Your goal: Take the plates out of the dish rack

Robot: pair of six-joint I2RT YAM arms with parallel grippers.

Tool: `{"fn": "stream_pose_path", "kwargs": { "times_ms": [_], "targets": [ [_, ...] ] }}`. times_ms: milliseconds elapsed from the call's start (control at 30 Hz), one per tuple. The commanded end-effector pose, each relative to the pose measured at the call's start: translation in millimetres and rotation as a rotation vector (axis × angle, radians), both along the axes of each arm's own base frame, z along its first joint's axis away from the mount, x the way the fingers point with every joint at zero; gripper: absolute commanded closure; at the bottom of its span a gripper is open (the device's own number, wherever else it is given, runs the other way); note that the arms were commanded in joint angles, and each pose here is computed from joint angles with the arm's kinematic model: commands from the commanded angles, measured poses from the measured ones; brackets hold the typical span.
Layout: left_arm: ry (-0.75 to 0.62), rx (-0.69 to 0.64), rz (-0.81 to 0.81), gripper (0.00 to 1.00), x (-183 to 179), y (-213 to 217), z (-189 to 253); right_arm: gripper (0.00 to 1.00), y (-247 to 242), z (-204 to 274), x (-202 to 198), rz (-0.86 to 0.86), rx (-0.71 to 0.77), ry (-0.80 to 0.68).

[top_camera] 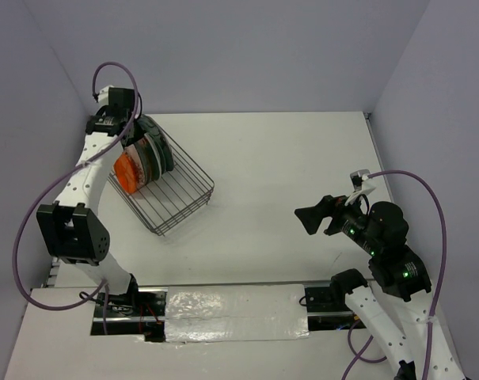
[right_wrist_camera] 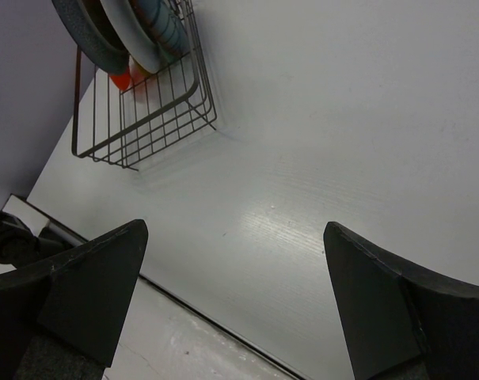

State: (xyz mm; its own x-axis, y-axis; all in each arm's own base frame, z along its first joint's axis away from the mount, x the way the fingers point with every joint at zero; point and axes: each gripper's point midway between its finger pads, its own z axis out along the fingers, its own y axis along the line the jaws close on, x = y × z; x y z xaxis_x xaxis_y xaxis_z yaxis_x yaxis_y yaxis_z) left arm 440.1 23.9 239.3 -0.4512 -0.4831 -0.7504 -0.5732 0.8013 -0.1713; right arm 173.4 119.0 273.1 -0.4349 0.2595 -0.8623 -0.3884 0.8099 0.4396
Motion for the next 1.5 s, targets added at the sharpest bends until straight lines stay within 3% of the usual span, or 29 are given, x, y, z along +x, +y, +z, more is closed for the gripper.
{"fn": "stream_pose_path", "kwargs": {
  "times_ms": [0,300,567,767,900,1000,1033,1067,1167,1333,1467],
  "targets": [
    [-0.17,0.107,0.031,1.0,-10,23,74,0.0,2,7,0,0.015,0.002,-0.034],
    [-0.343,0.092,-0.033,1.0,-23,14,136,0.0,2,6,2,0.012,0.0,-0.028],
    [-0.534,0.008,-0.093,1.0,-62,-5,199,0.0,8,13,11,0.022,0.028,-0.049],
    [-0.599,-0.087,-0.224,1.0,-75,-46,236,0.0,36,37,27,0.133,0.083,-0.087],
    [-0.606,-0.174,-0.245,1.0,-89,-80,242,0.0,75,72,30,0.216,0.045,-0.147],
    [-0.613,-0.245,-0.273,1.0,-97,-118,241,0.0,114,90,35,0.152,-0.091,-0.212],
    [-0.611,-0.266,-0.281,1.0,-98,-128,240,0.0,136,92,20,0.204,-0.138,-0.252],
    [-0.586,-0.265,-0.25,1.0,-97,-132,235,0.0,143,95,34,0.1,-0.192,-0.276],
    [-0.556,-0.322,-0.295,1.0,-107,-178,231,0.0,170,94,36,0.039,-0.258,-0.365],
    [-0.543,-0.376,-0.317,1.0,-117,-212,231,0.0,183,82,44,-0.023,-0.249,-0.428],
    [-0.549,-0.415,-0.356,1.0,-123,-239,233,0.02,191,79,39,0.022,-0.235,-0.471]
  ]
}}
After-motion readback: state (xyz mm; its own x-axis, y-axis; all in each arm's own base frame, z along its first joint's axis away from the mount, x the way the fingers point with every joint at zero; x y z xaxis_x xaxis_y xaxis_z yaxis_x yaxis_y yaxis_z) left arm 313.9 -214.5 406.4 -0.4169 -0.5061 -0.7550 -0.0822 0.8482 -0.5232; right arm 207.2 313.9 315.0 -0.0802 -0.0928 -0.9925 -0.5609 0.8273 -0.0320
